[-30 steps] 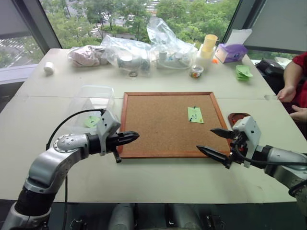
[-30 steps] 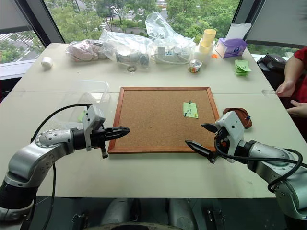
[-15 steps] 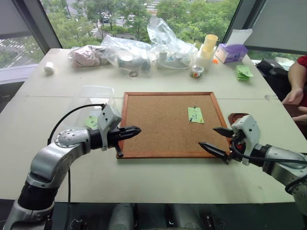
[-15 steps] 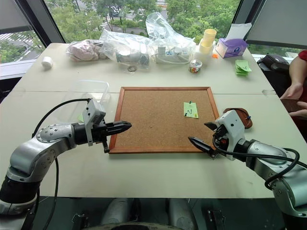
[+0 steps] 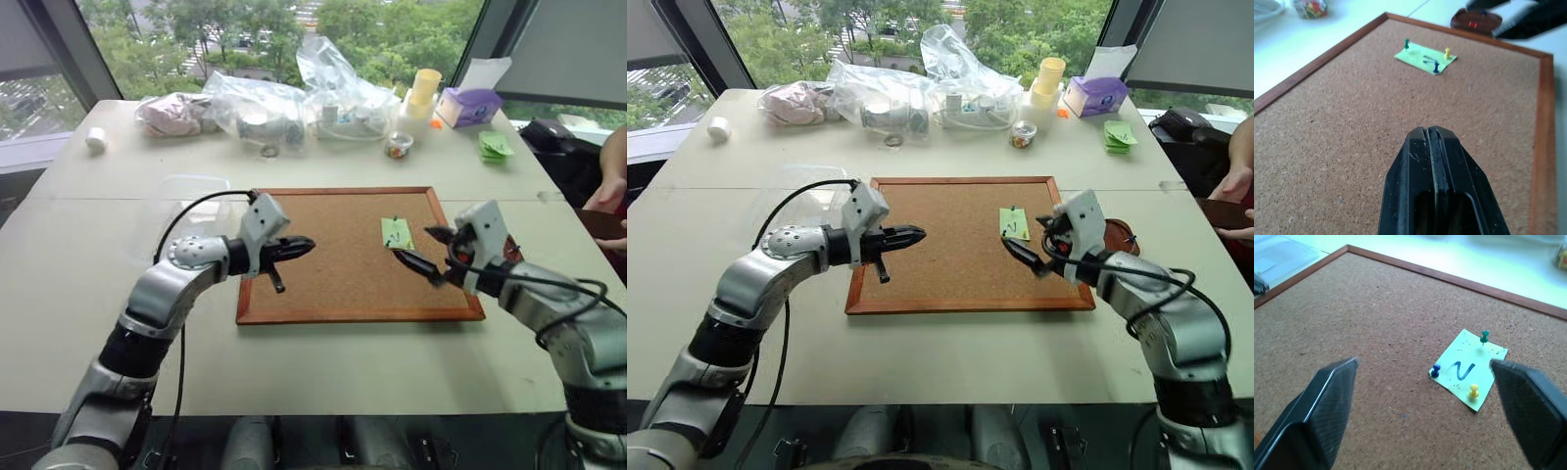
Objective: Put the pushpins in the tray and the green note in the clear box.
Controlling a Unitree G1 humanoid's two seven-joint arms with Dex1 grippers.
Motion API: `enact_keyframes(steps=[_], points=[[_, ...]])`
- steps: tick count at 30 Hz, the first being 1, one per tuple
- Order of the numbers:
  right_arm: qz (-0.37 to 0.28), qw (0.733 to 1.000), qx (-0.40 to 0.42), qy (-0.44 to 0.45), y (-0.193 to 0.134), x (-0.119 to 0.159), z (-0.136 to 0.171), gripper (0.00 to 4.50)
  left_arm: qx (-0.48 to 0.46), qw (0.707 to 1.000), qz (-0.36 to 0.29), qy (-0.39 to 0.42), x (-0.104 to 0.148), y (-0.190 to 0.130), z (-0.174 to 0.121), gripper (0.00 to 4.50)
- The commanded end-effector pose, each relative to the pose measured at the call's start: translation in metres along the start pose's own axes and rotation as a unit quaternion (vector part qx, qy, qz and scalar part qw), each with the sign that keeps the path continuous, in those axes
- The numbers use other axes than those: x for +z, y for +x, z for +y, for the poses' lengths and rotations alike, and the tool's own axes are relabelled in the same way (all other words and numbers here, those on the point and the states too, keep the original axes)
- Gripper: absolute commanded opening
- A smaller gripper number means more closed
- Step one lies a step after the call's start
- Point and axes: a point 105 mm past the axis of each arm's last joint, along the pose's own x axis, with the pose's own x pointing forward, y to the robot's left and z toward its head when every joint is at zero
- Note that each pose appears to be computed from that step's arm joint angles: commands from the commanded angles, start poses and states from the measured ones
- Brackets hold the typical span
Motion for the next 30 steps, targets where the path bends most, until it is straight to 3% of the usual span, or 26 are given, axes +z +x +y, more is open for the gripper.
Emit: enact_keyframes(steps=[1,8,19,22,29,30], points=[[-0.009,1.000,-0.019,0.018,0.021,0.009,-0.009,4.44,0.001,0.999,0.023,0.039,-0.003,0.006,0.006,0.00],[-0.002,0.999,-0.038,0.030,0.065,0.010,-0.028,4.44,-0.021,0.994,0.090,0.056,-0.029,0.016,0.000,0.00],[-0.001,0.998,-0.062,0.031,0.079,0.001,-0.044,4.44,0.002,0.993,0.112,0.028,-0.046,0.005,0.000,0.00],[-0.001,0.997,-0.055,0.045,0.079,-0.002,-0.041,3.68,0.007,0.994,0.110,0.024,-0.046,0.004,0.001,0.00],[0.017,0.996,-0.058,0.069,0.082,-0.017,-0.039,0.37,0.011,0.994,0.107,0.021,-0.045,0.004,0.001,0.00],[0.018,0.996,-0.059,0.070,0.083,-0.018,-0.038,0.06,0.012,0.994,0.107,0.020,-0.044,0.004,0.002,0.00]])
